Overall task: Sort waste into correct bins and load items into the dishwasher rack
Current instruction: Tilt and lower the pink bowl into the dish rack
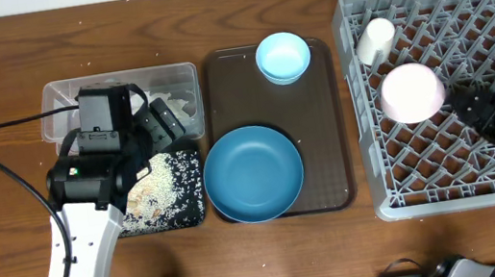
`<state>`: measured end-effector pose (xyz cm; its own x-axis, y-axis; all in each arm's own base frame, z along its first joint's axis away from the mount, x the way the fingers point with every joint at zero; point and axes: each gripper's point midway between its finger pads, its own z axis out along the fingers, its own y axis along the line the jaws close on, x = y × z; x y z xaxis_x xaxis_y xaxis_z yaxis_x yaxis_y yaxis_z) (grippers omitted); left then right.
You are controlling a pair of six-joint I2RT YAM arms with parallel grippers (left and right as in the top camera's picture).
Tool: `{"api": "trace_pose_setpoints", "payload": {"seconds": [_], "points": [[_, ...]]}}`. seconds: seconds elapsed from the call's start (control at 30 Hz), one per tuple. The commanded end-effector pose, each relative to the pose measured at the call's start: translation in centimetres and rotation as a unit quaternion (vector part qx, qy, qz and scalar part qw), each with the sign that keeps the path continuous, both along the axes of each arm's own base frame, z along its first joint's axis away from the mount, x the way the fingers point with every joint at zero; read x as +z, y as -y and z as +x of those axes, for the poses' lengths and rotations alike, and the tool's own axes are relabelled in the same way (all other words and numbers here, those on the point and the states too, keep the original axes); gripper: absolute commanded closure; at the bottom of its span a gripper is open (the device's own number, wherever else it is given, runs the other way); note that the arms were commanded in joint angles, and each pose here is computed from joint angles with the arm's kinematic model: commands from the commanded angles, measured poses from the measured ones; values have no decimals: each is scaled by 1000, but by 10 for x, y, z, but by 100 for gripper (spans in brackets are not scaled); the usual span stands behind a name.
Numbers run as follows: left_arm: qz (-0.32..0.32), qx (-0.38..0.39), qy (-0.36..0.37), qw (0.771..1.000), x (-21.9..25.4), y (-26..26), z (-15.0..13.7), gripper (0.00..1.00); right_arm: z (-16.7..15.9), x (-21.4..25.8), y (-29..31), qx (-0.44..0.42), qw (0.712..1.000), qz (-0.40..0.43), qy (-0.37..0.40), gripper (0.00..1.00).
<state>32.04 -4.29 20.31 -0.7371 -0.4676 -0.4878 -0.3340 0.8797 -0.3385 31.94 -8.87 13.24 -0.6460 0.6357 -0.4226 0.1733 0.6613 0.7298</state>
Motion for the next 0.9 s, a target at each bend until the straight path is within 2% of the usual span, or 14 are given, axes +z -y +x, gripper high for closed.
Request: {"api": "trace_pose_setpoints", "payload": {"seconds": [0.0,0.2,0.37,0.6,0.87], "points": [[6,7,15,1000,11,-4,3,9,-2,22,10,-27,998,-53,12,41],[6,7,15,1000,11,-4,3,9,-5,47,-15,-2,995,-93,37,45],[6,7,15,1000,11,-4,3,9,-2,49,-41,29,989,-141,21,48],[6,7,15,1000,11,-4,3,9,5,66,-72,65,967,-245,-14,46],[6,7,15,1000,11,-4,3,9,7,72,-103,101,949,-296,-19,47]]}}
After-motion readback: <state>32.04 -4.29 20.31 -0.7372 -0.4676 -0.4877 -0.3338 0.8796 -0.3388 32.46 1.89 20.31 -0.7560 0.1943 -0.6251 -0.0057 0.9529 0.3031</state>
